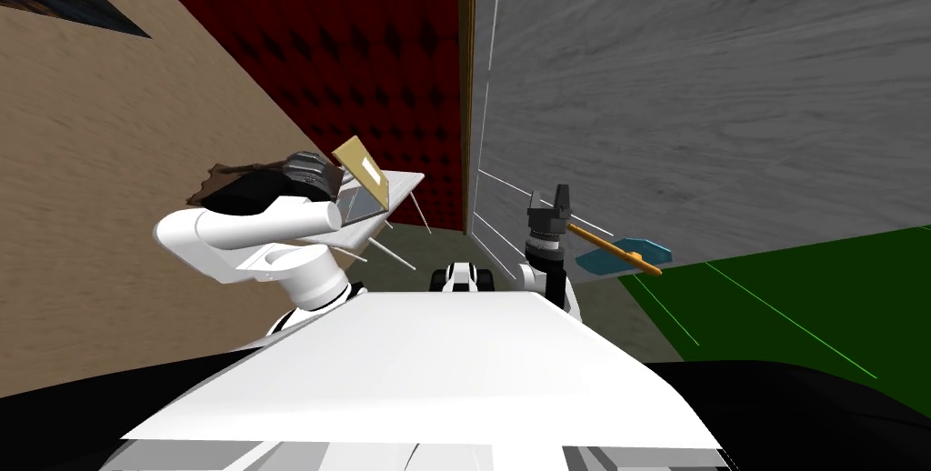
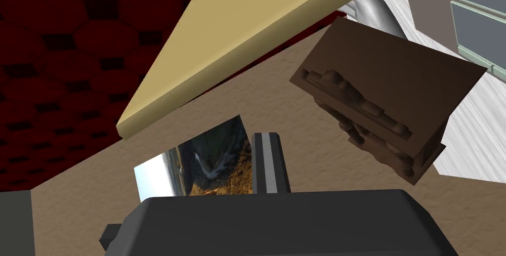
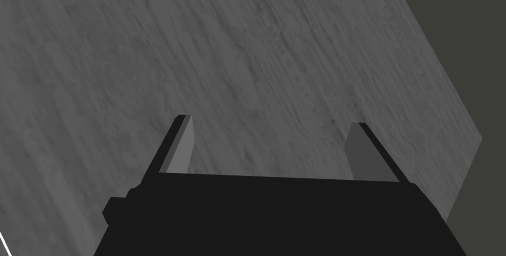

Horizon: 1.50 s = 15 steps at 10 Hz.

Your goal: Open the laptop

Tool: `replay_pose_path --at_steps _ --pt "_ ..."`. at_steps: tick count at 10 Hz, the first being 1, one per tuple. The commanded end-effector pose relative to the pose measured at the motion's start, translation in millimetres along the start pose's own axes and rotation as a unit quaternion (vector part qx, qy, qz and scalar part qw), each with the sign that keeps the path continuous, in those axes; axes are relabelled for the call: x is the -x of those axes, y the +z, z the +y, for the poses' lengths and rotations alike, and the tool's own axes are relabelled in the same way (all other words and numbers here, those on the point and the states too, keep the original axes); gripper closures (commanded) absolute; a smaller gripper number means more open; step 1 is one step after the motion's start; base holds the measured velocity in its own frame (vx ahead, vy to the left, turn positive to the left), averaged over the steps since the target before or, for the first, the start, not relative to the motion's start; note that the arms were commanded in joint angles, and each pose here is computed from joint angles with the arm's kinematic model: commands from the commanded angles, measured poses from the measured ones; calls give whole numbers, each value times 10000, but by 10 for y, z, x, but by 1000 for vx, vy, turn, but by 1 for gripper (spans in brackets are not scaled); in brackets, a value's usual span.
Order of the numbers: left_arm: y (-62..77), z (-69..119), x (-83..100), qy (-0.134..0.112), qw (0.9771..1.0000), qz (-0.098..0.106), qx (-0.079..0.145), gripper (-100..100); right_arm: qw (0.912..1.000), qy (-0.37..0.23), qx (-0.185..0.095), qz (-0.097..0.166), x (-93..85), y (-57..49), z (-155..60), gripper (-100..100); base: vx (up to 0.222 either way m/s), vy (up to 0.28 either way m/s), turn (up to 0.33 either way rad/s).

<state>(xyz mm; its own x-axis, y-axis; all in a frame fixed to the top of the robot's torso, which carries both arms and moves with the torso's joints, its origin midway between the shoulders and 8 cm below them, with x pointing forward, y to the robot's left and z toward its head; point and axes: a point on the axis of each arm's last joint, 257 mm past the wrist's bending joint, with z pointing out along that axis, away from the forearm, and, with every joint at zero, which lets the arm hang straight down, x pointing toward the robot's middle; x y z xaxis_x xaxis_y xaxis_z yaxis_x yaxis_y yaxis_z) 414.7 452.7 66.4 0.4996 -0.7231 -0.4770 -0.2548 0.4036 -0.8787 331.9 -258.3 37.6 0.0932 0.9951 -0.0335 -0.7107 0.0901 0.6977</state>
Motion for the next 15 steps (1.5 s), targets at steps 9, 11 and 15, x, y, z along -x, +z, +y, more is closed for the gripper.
replay_pose_path --at_steps 9,11,15 --pt "157 282 -57 -1023 9943 1 301 -100 10000 1 -1 -1 0 -1 0 0 0 13 34" --pt "124 312 142 -723 9963 -246 384 -100 10000 2 0 -2 -1 -1 1 0 142 -222 20" --pt "108 445 439 -217 9955 -629 670 -100 10000 1 0 -1 0 -1 0 0 116 -167 20"
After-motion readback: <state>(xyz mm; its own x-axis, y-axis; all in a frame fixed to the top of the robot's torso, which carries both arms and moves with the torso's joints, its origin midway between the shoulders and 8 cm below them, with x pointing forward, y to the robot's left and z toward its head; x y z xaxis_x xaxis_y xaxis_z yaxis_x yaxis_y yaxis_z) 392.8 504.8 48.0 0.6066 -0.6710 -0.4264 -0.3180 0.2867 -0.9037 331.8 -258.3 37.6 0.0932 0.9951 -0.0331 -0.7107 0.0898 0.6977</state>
